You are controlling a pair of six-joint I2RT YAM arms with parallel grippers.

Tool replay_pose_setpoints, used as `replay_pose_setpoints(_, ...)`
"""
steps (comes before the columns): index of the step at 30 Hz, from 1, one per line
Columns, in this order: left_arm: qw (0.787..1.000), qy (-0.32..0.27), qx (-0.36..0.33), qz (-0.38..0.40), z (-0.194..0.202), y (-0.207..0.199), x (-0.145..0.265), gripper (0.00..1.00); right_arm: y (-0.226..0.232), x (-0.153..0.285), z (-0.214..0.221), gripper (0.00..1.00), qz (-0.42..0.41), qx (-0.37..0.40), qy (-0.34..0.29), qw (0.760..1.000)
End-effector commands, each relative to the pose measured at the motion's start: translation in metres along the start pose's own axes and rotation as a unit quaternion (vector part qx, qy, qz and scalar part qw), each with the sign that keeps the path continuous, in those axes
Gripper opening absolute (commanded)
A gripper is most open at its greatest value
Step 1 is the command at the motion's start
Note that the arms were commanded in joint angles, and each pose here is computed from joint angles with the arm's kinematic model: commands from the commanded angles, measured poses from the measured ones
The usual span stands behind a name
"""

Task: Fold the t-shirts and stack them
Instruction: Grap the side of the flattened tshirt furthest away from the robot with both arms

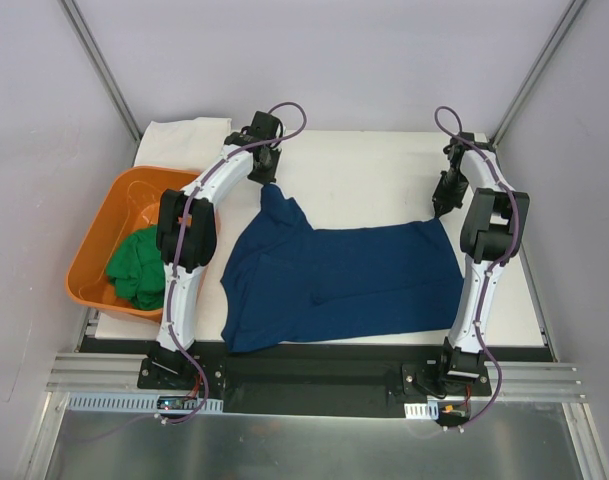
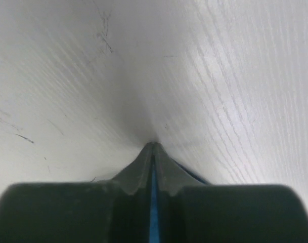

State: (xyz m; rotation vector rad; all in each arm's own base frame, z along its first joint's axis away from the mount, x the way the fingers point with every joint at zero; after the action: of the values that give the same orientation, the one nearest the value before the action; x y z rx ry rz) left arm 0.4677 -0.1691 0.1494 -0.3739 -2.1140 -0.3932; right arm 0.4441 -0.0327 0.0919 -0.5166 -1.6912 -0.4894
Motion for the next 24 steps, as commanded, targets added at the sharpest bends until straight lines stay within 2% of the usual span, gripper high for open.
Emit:
replay_pose_setpoints(1, 0.999, -0.030, 0.000, 0.030, -0.013, -0.001, 0.023, 0.00, -0.005, 0.019, 0.002, 0.01, 0.001, 0.005, -0.001, 1.000)
replay_pose_setpoints(6, 0.996, -0.048, 0.009, 0.075, -0.013, -0.010, 0.047, 0.00, -0.006, 0.054, 0.000, 0.01, -0.029, 0.012, -0.046, 0.998)
replay_pose_setpoints(9, 0.995, -0.047, 0.014, 0.084, -0.008, -0.013, 0.055, 0.00, -0.007, 0.058, 0.005, 0.01, -0.046, 0.013, -0.066, 0.997)
replay_pose_setpoints(15, 0.990, -0.038, 0.035, 0.129, 0.008, -0.025, 0.073, 0.00, -0.015, 0.074, 0.029, 0.01, -0.084, 0.024, -0.070, 0.994)
replay_pose_setpoints(18, 0.990, -0.031, 0.043, 0.132, 0.029, -0.035, 0.079, 0.00, -0.023, 0.070, 0.050, 0.01, -0.092, 0.021, -0.057, 0.994)
replay_pose_setpoints(20, 0.989, -0.050, 0.039, 0.135, 0.030, -0.042, 0.094, 0.00, -0.028, 0.072, 0.061, 0.01, -0.093, 0.014, -0.053, 0.994)
replay_pose_setpoints(21, 0.989, -0.032, 0.047, 0.138, 0.046, -0.048, 0.091, 0.00, -0.030, 0.075, 0.063, 0.01, -0.092, 0.010, -0.056, 0.994)
replay_pose_setpoints(23, 0.989, -0.053, 0.048, 0.133, 0.052, -0.054, 0.107, 0.00, -0.034, 0.084, 0.068, 0.01, -0.094, 0.001, -0.064, 0.994)
replay_pose_setpoints(24, 0.990, -0.033, 0.054, 0.129, 0.071, -0.058, 0.103, 0.00, -0.038, 0.083, 0.073, 0.01, -0.085, -0.001, -0.063, 0.994)
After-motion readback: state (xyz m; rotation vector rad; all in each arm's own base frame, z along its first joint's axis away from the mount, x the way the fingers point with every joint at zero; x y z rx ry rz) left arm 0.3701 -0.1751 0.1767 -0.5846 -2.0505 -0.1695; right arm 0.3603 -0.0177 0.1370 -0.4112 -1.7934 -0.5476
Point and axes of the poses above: each gripper's point midway between its finger pads, its own x axis back along the fingers, its own y axis along the line the jaws close on, z = x × y, the point moved 7 cm from there along x, back along the fingers, and after that the axes turned 11 degrees about -x, right-handed, at the moved point
